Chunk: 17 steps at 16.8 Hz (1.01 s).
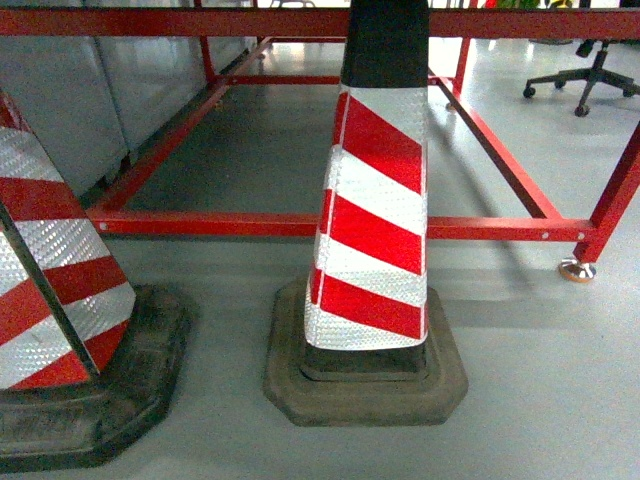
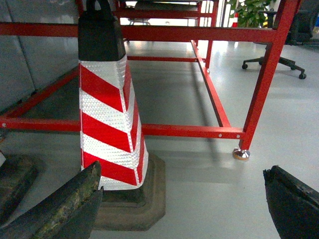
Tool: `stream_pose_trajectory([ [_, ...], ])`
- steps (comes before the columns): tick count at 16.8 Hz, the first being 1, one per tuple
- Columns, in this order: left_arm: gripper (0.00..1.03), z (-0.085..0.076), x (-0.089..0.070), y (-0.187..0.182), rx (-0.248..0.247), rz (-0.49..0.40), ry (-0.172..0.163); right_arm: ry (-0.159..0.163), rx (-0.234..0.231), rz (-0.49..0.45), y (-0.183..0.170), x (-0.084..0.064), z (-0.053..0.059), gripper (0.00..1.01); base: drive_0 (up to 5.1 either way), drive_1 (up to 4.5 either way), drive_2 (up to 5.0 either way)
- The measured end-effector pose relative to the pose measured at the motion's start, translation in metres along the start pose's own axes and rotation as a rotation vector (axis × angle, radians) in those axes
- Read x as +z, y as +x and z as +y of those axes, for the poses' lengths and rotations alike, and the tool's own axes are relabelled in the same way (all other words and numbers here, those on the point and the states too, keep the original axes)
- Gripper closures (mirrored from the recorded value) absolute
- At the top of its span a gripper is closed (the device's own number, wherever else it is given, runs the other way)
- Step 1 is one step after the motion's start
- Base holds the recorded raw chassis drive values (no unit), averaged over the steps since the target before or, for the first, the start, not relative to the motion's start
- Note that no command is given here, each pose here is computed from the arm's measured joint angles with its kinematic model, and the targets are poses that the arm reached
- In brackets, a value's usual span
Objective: Place box next to blue box on left shelf
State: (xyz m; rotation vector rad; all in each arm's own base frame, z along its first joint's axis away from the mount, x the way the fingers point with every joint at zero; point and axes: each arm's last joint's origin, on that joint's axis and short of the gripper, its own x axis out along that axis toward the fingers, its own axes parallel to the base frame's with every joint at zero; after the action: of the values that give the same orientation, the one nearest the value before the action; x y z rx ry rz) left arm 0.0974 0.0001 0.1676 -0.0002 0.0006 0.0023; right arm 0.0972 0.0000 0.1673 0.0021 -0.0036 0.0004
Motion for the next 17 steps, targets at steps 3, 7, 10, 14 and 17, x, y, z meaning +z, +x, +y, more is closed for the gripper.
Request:
stream_pose_trajectory([
  [3,0.05,0.0000,0.0000,0.0000,0.000,0.000,0.000,0.000,0.000,0.000,0.0000,0.0000,0.0000,0.03,0.0,0.00,0.0],
  [7,0.05,0.0000,-0.0001,0.0000,0.000,0.001,0.000,0.000,0.000,0.002,0.0000,-0.0002,0.0000,0.03,0.0,0.00,0.0],
  [10,0.05,0.0000,0.0000,0.0000,0.000,0.000,0.000,0.000,0.000,0.001,0.0000,-0.0001,0.0000,0.03,0.0,0.00,0.0],
  [14,0.05,-0.0001,0.0000,0.0000,-0.003,0.000,0.000,0.001,0.000,0.000,0.0000,0.0000,0.0000,0.03,0.0,0.00,0.0],
  [17,0.05,-0.0001,0.0000,0.0000,-0.002,0.000,0.000,0.000,0.000,0.002,0.0000,-0.0002,0.0000,0.03,0.0,0.00,0.0],
])
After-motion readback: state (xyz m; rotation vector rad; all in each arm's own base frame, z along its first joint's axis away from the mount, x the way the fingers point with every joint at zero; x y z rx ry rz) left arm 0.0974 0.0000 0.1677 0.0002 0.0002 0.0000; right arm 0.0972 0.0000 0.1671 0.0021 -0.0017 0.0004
